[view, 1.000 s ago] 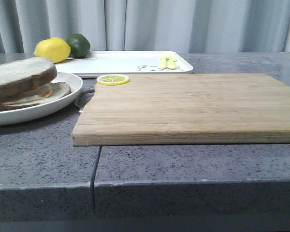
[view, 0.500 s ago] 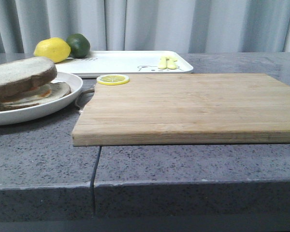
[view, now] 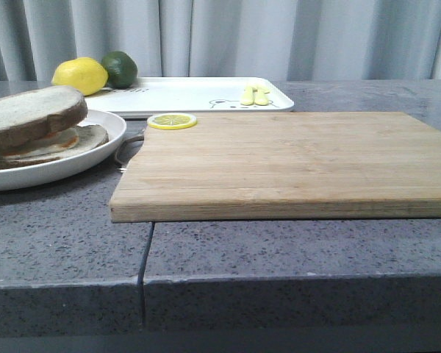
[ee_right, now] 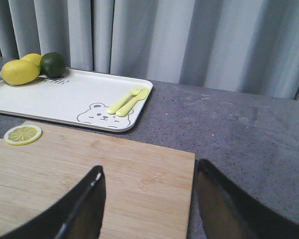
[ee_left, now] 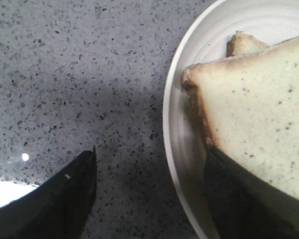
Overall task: Place bread and move sandwich to tray
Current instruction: 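Close the left gripper on the white plate's rim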
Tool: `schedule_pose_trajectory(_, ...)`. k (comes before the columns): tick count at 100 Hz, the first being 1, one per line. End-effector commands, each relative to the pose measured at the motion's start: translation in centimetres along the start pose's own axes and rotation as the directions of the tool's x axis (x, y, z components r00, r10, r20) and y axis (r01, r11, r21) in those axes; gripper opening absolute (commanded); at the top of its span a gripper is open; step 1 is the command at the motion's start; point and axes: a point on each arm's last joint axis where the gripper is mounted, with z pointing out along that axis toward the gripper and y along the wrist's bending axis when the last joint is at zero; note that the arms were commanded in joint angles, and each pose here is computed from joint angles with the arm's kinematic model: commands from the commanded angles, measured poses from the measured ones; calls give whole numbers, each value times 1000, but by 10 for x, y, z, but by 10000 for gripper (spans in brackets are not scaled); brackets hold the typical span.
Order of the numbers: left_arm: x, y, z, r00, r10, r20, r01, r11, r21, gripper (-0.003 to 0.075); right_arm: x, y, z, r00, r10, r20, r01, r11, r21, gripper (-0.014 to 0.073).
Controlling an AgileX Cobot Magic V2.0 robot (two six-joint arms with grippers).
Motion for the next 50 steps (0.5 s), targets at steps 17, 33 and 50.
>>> schedule_pose_trajectory(17, -12, -5, 5, 998, -39, 43, 38, 999, 28, 421, -16, -1, -2, 995, -15, 102, 14, 1000, 7, 422)
schedule_pose_trajectory(33, -12, -4, 10, 999, -44, 26, 43, 999, 22, 421, -16, -1, -2, 995, -15, 102, 14, 1000, 7, 422)
schedule_pose_trajectory(50, -12, -4, 10, 999, -44, 26, 43, 999, 22, 421, -16, -1, -2, 995, -15, 102, 14, 1000, 7, 422)
